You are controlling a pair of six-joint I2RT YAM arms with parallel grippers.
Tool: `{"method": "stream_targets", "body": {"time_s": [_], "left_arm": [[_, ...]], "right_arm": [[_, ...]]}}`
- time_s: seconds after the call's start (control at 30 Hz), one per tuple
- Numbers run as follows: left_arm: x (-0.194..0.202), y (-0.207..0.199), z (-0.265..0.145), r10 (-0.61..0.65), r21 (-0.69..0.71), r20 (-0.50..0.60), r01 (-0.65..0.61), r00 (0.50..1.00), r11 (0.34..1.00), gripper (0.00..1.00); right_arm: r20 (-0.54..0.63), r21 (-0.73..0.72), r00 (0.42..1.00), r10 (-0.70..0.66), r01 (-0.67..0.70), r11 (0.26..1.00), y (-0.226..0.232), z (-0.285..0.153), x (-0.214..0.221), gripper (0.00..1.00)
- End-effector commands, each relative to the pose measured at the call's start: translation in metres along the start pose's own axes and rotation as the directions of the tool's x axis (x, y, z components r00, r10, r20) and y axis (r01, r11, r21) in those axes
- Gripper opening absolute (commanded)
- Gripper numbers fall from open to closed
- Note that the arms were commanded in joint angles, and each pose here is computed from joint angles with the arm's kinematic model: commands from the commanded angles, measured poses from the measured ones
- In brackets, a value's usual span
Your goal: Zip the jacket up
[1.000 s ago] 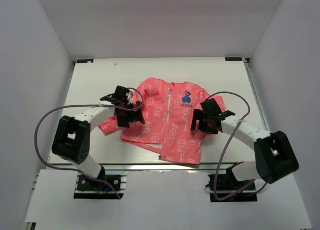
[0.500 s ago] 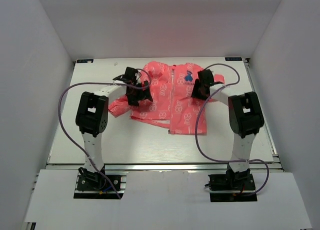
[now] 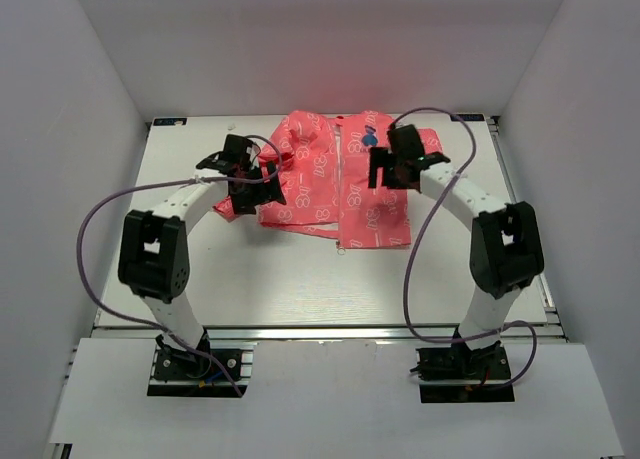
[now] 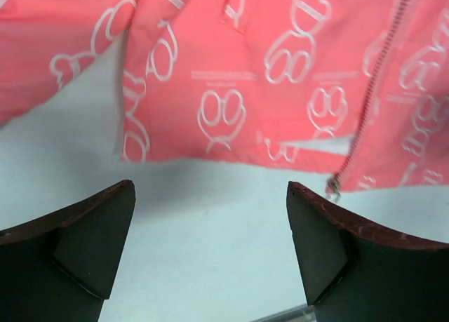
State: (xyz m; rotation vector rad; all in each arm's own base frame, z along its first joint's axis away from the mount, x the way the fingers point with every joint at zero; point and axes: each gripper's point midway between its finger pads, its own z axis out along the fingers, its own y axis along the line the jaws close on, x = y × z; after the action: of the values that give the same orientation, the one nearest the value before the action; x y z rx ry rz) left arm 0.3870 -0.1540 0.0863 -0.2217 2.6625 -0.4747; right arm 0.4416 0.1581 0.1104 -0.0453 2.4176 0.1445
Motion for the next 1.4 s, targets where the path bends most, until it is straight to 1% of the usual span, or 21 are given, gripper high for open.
{"method": "stream_targets", "body": {"time_s": [0.0,0.03,0.1,0.2,0.23,0.3,0.33,0.4,0.43,0.5,0.53,0.6,0.63,0.7,0.77,0.83,1.0,1.1,1.23,1.33,1.37], "left_arm": [[0.001,-0.005,-0.036,0.030,0.015,0.057,-0.031,0.998,0.999,0.98],[0.004,-0.006,-0.039,0.031,0.025,0.059,-0.032,0.998,0.999,0.98],[0.009,-0.006,-0.048,0.032,0.037,0.073,-0.035,0.997,0.999,0.98],[0.015,-0.006,-0.055,0.033,0.052,0.091,-0.038,0.995,0.998,0.98],[0.016,-0.005,-0.056,0.032,0.052,0.093,-0.037,0.995,0.998,0.98],[0.021,-0.004,-0.057,0.031,0.058,0.091,-0.036,0.995,0.998,0.98],[0.023,-0.003,-0.057,0.032,0.059,0.087,-0.037,0.996,0.998,0.98],[0.027,-0.002,-0.056,0.031,0.061,0.074,-0.035,0.997,0.997,0.98],[0.029,-0.001,-0.055,0.032,0.061,0.070,-0.036,0.997,0.997,0.98],[0.031,0.000,-0.055,0.030,0.058,0.071,-0.034,0.997,0.998,0.98],[0.031,0.001,-0.056,0.029,0.056,0.076,-0.033,0.997,0.998,0.98],[0.032,0.002,-0.058,0.031,0.051,0.080,-0.035,0.996,0.998,0.98],[0.031,0.002,-0.060,0.036,0.051,0.085,-0.040,0.996,0.998,0.98],[0.030,0.003,-0.060,0.039,0.044,0.090,-0.043,0.995,0.998,0.98],[0.029,0.002,-0.059,0.039,0.044,0.090,-0.043,0.995,0.998,0.98],[0.028,0.001,-0.059,0.040,0.053,0.094,-0.045,0.995,0.998,0.98],[0.024,-0.005,-0.059,0.042,0.074,0.095,-0.049,0.995,0.996,0.98],[0.023,-0.009,-0.058,0.051,0.095,0.090,-0.059,0.995,0.994,0.98],[0.025,-0.014,-0.055,0.061,0.101,0.076,-0.069,0.995,0.993,0.98],[0.027,-0.016,-0.051,0.063,0.107,0.063,-0.069,0.996,0.992,0.98],[0.027,-0.018,-0.050,0.064,0.116,0.064,-0.071,0.996,0.991,0.98]], "right_arm": [[-0.107,-0.036,0.991,-0.081,0.078,0.996,0.042,-0.024,0.055,0.89],[-0.129,-0.059,0.989,-0.075,0.068,0.996,0.063,-0.027,0.069,0.89],[-0.171,-0.066,0.983,-0.062,0.051,0.996,0.078,-0.022,0.087,0.89],[-0.201,-0.062,0.979,-0.024,0.011,0.998,0.103,-0.011,0.102,0.84],[-0.206,-0.070,0.978,-0.030,0.016,0.997,0.113,-0.008,0.107,0.80],[-0.207,-0.045,0.977,-0.039,0.030,0.999,0.118,0.005,0.112,0.76],[-0.212,-0.039,0.976,-0.049,0.042,0.998,0.121,0.007,0.115,0.69],[-0.209,0.021,0.978,-0.026,0.031,0.999,0.116,0.014,0.118,0.63],[-0.209,0.040,0.978,-0.016,0.025,0.999,0.113,0.015,0.119,0.54],[-0.189,0.071,0.982,0.006,0.008,0.997,0.107,0.015,0.119,0.44],[-0.185,0.077,0.983,0.007,0.007,0.997,0.105,0.011,0.119,0.35],[-0.176,0.088,0.984,0.010,0.006,0.996,0.101,0.006,0.117,0.31],[-0.175,0.094,0.985,0.013,0.003,0.996,0.098,0.004,0.117,0.25],[-0.141,0.100,0.990,0.020,-0.006,0.995,0.094,-0.005,0.109,0.20],[-0.122,0.108,0.992,0.022,-0.009,0.994,0.089,-0.015,0.104,0.12],[-0.120,0.137,0.993,0.007,0.010,0.991,0.081,-0.023,0.103,0.00],[-0.116,0.167,0.991,-0.071,0.090,0.982,0.061,-0.050,0.096,0.00],[-0.151,0.178,0.976,-0.155,0.181,0.967,0.046,-0.068,0.100,0.00],[-0.215,0.243,0.944,-0.251,0.301,0.922,0.016,-0.086,0.110,0.00],[-0.238,0.159,0.918,-0.317,0.359,0.920,0.017,-0.091,0.122,0.00],[-0.233,0.084,0.911,-0.341,0.368,0.926,0.028,-0.086,0.126,0.00]]}}
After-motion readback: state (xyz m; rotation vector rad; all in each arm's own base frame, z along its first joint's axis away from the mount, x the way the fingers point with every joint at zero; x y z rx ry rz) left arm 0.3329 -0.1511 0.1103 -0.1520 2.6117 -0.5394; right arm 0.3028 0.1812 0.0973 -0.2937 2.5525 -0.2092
